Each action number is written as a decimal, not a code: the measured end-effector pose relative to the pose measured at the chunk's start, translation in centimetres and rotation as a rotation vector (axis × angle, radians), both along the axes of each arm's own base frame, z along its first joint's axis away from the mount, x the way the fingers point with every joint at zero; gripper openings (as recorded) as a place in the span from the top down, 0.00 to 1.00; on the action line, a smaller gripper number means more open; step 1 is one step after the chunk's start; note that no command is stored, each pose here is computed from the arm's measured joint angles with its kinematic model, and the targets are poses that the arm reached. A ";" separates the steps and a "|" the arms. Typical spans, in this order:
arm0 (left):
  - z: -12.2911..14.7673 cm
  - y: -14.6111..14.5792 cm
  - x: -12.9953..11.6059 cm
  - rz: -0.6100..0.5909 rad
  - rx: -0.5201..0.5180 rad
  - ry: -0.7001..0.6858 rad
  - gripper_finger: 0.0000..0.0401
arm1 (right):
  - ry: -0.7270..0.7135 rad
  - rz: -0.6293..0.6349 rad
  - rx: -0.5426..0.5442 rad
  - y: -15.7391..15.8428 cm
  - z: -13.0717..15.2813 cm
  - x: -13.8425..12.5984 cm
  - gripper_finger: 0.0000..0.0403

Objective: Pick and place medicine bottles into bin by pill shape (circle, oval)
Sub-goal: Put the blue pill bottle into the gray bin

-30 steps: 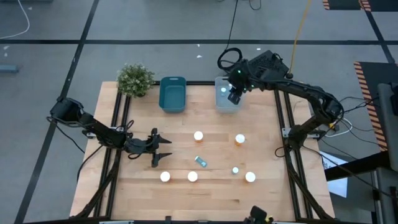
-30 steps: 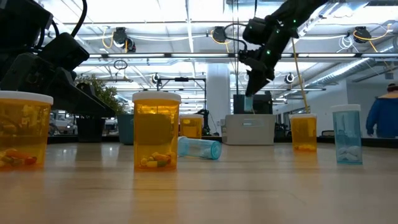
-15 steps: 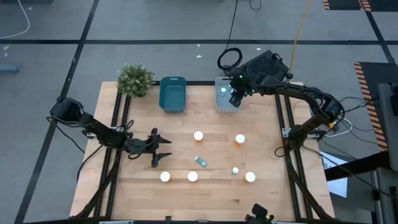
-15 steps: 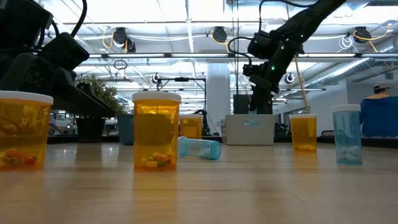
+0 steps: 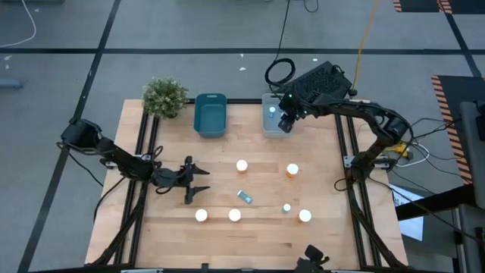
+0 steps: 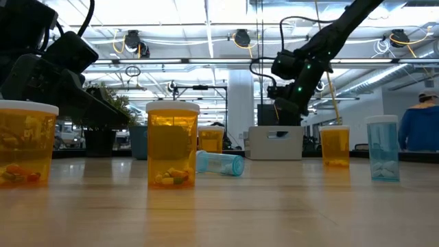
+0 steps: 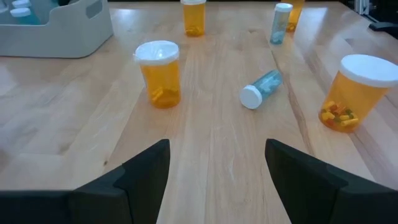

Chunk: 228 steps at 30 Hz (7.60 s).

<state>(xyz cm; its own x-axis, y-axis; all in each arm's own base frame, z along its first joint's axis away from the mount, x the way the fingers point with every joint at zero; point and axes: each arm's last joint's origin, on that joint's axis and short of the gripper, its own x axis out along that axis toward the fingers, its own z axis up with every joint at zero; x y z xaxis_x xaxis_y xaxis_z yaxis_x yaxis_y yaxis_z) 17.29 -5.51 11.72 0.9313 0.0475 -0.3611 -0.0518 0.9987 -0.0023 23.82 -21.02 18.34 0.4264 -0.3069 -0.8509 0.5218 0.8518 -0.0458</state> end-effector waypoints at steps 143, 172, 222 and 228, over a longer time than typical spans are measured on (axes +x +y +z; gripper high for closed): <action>0.0 0.7 0.2 0.020 0.058 0.003 0.33 | -0.243 0.371 0.179 29.0 -6.8 12.2 0.47; 0.6 0.7 0.4 0.018 0.040 -0.056 0.33 | -0.367 0.412 0.139 28.0 -2.3 11.9 0.73; 9.4 -0.1 8.8 -0.238 0.058 -0.576 0.33 | -1.125 0.573 -0.303 27.6 2.6 11.4 0.73; 9.6 -0.2 9.1 -0.241 0.061 -0.604 0.37 | -1.129 0.574 -0.307 27.6 2.6 11.4 0.73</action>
<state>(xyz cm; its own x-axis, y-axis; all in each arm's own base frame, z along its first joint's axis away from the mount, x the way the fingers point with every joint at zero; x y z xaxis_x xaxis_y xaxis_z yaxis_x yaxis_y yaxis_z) 26.35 -5.69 21.37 0.9567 -0.1841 0.2255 0.1661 0.9814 0.0966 35.20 6.60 20.98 0.9903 0.0402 0.1329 -0.0331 0.9979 -0.0549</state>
